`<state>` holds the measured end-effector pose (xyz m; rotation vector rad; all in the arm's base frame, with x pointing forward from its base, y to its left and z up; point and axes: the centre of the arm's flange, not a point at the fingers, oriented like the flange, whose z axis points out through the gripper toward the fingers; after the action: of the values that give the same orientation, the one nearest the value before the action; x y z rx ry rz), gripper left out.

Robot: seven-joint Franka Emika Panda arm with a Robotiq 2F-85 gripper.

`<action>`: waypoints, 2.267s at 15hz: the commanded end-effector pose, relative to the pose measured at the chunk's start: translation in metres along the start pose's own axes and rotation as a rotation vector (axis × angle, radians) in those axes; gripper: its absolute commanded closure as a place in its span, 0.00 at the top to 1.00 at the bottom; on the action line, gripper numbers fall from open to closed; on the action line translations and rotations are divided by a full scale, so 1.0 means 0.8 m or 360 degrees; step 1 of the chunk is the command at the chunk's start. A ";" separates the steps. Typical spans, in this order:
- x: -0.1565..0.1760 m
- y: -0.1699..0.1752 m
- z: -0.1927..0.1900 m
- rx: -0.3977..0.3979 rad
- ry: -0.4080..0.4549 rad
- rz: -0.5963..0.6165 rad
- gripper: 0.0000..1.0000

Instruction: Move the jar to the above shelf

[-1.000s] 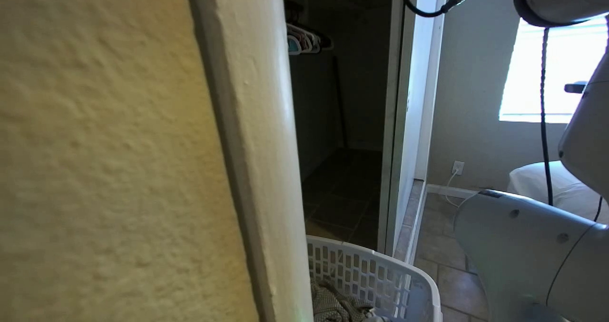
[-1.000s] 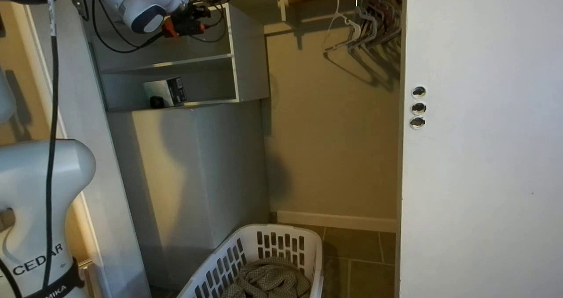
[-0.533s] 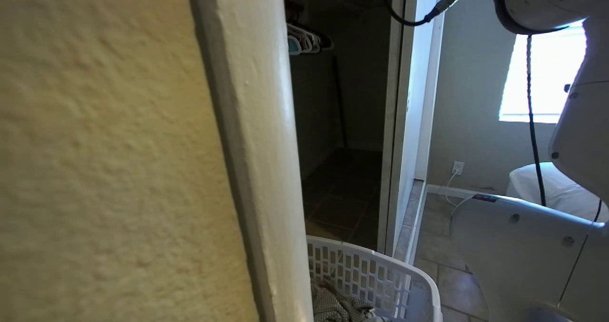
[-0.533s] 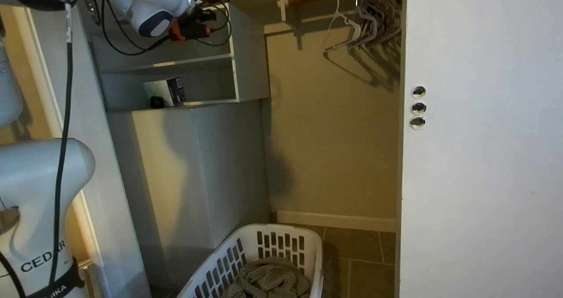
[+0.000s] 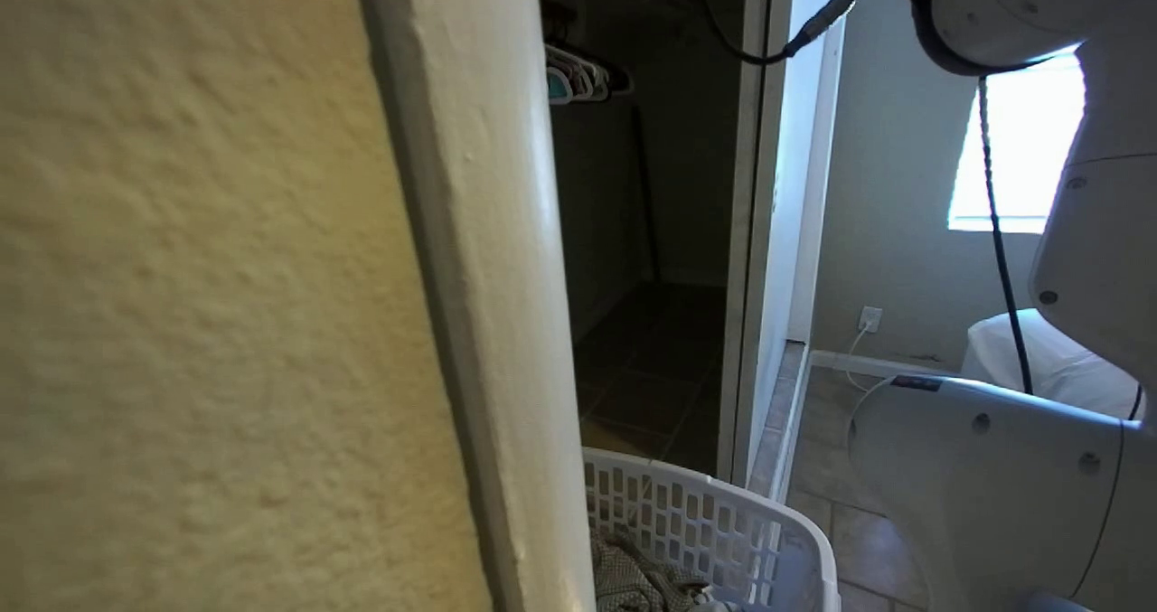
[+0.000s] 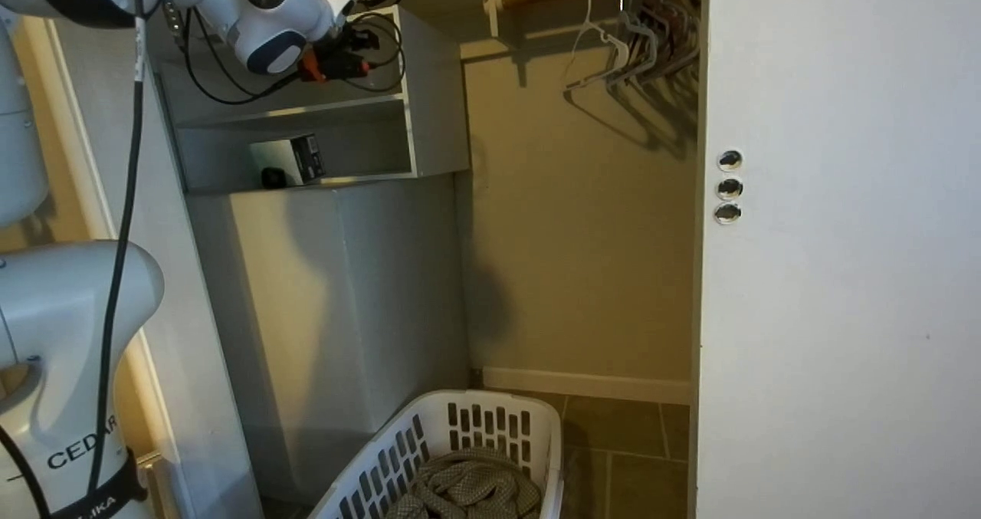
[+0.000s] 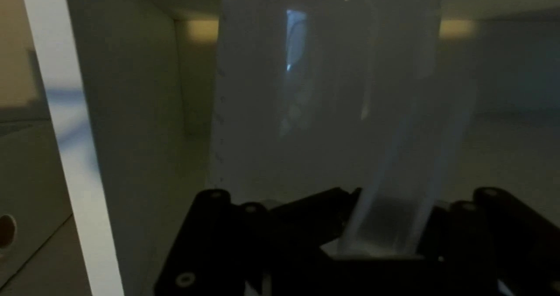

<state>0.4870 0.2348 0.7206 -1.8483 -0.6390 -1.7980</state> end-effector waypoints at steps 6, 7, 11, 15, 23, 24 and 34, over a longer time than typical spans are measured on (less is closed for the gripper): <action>-0.007 0.004 0.016 -0.0044 -0.0049 -0.0062 0.00; -0.007 0.003 0.018 -0.0040 -0.0060 -0.0069 0.05; -0.009 0.000 0.019 -0.0033 -0.0093 -0.0087 0.36; -0.006 -0.001 0.015 -0.0048 -0.0188 -0.0124 0.63; -0.007 0.012 -0.001 -0.0036 -0.0378 -0.0213 1.00; -0.005 0.011 -0.003 -0.0015 -0.0390 -0.0225 1.00; 0.026 0.004 -0.052 0.0105 -0.0738 -0.0278 1.00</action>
<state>0.4898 0.2137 0.7283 -2.2288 -1.0150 -1.5033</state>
